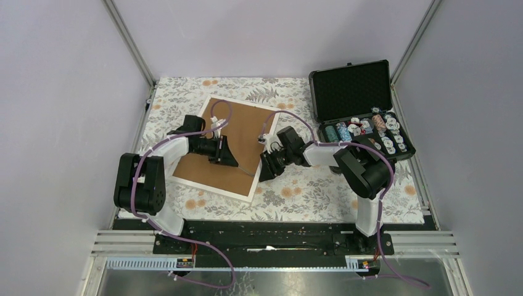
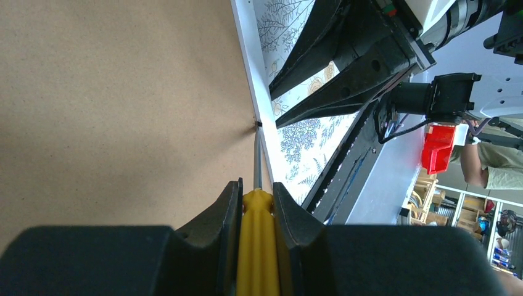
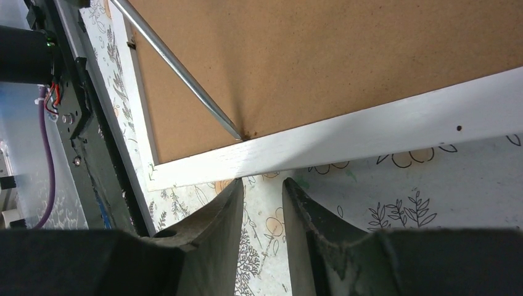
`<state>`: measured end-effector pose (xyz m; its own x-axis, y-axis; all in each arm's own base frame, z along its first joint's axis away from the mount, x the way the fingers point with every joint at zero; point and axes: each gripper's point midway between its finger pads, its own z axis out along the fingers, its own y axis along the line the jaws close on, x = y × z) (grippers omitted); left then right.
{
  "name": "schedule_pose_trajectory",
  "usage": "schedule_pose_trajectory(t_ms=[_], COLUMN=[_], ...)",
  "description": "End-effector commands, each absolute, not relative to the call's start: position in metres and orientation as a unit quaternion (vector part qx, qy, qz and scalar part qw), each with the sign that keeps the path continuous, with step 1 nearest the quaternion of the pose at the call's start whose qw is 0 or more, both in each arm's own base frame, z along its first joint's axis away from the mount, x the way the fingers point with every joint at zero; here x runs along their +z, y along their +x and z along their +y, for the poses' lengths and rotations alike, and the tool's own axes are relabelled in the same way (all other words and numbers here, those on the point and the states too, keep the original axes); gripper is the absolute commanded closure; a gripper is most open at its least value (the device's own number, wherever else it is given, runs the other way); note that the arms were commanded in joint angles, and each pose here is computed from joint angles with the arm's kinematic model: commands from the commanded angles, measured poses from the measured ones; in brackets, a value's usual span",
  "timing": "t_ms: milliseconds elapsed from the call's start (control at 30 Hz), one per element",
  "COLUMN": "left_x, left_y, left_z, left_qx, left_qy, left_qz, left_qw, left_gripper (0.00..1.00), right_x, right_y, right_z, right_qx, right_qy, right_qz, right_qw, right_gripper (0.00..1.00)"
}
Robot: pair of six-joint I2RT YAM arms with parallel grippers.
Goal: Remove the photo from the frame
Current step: Release the photo frame item from the photo frame.
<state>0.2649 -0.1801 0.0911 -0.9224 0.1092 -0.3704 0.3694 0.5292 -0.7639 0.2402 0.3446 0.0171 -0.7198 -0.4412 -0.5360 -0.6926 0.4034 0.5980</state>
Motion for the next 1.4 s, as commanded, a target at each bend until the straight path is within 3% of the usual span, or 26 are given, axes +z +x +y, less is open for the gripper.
schedule_pose_trajectory(t_ms=[0, 867, 1100, 1367], left_x=[0.083, 0.089, 0.108, 0.182], left_y=[0.262, 0.153, 0.195, 0.27], left_z=[-0.195, -0.274, -0.257, -0.224], left_qx=[-0.458, -0.394, -0.371, -0.434], left_qy=[0.164, 0.414, 0.366, 0.278], left_qz=[0.862, 0.803, 0.833, 0.825], left_qw=[0.144, 0.167, 0.185, 0.23], left_gripper=[1.0, 1.0, 1.0, 1.0], right_x=[0.0, 0.002, 0.028, 0.093], right_y=[0.24, 0.266, 0.277, 0.292], right_z=[0.349, 0.355, 0.338, 0.314], right_qx=[0.401, 0.405, 0.41, 0.419], right_qy=[-0.347, -0.289, -0.301, -0.334], right_qz=[0.832, 0.851, 0.84, 0.812], right_qw=[0.161, 0.167, 0.189, 0.232], right_gripper=[0.62, 0.61, 0.58, 0.43])
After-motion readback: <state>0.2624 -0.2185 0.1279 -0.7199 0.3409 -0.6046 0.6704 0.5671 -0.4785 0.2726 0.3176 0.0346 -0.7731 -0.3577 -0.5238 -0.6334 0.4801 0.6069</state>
